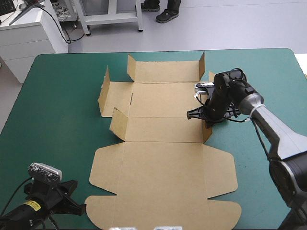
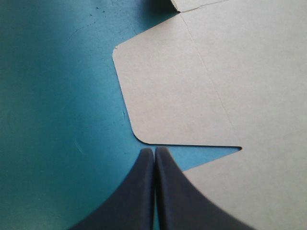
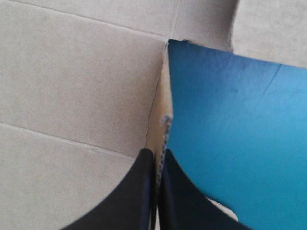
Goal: Fold the box
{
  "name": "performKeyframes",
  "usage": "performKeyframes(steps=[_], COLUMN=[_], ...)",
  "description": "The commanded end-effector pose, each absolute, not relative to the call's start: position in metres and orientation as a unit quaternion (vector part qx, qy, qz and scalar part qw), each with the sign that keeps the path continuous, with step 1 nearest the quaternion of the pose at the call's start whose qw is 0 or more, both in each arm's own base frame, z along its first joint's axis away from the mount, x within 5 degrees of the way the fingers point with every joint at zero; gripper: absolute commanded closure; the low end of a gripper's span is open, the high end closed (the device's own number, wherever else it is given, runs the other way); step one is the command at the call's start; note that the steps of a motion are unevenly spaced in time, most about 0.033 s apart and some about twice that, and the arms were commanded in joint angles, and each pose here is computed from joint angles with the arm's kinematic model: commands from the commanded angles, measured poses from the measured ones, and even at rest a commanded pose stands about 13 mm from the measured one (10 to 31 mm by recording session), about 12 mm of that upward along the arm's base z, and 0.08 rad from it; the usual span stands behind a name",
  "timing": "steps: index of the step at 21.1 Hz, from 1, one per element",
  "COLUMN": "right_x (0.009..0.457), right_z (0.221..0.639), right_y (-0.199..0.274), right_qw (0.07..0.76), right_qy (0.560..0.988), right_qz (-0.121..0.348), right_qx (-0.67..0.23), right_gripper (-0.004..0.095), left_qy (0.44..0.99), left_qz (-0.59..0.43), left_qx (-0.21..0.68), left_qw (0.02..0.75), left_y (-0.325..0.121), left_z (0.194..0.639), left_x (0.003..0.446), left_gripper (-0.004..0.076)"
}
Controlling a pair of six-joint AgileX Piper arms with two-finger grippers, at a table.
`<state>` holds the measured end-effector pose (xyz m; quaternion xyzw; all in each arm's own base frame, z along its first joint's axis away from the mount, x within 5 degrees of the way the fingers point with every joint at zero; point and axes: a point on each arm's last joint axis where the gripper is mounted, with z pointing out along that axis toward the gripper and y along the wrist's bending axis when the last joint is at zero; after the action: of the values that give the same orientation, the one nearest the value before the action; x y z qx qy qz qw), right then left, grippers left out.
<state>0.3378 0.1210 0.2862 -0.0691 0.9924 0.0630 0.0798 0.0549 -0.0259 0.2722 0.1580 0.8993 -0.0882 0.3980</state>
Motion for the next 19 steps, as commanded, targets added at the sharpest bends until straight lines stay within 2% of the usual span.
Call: performKeyframes(steps=[1,2,5,8,10,12,13,19], right_x=[0.354,0.364,0.386,0.41,0.421,0.426,0.426,0.415], right_z=[0.299,0.299,0.303,0.316,0.325,0.332,0.335,0.339], right_y=[0.118,0.122,0.125,0.132,0.143,0.159,0.171,0.219], right_qw=[0.108,0.115,0.141,0.184,0.227,0.266,0.282,0.333], right_qy=[0.983,0.972,0.957,0.909,0.889,0.85,0.809,0.716], right_qz=[0.04,0.034,0.008,-0.025,-0.008,0.016,0.013,0.011], right_qx=[-0.144,-0.2,-0.252,-0.372,-0.398,-0.455,-0.516,-0.613], right_gripper=[0.0921,0.0921,0.0921,0.0921,0.0921,0.0921,0.0921,0.0922], left_qy=[0.883,0.883,0.883,0.883,0.883,0.882,0.882,0.881], left_qz=[-0.099,-0.101,-0.107,-0.107,-0.107,-0.109,-0.113,-0.121], left_qx=[0.15,0.149,0.148,0.148,0.148,0.148,0.147,0.145], left_qw=[0.433,0.433,0.433,0.433,0.433,0.433,0.434,0.433], left_y=[-0.028,-0.028,-0.029,-0.029,-0.029,-0.029,-0.03,-0.031], left_z=[0.286,0.286,0.287,0.287,0.287,0.287,0.287,0.287], left_x=[0.059,0.059,0.059,0.059,0.059,0.059,0.059,0.058], left_gripper=[0.0732,0.0732,0.0732,0.0732,0.0732,0.0732,0.0732,0.0732])
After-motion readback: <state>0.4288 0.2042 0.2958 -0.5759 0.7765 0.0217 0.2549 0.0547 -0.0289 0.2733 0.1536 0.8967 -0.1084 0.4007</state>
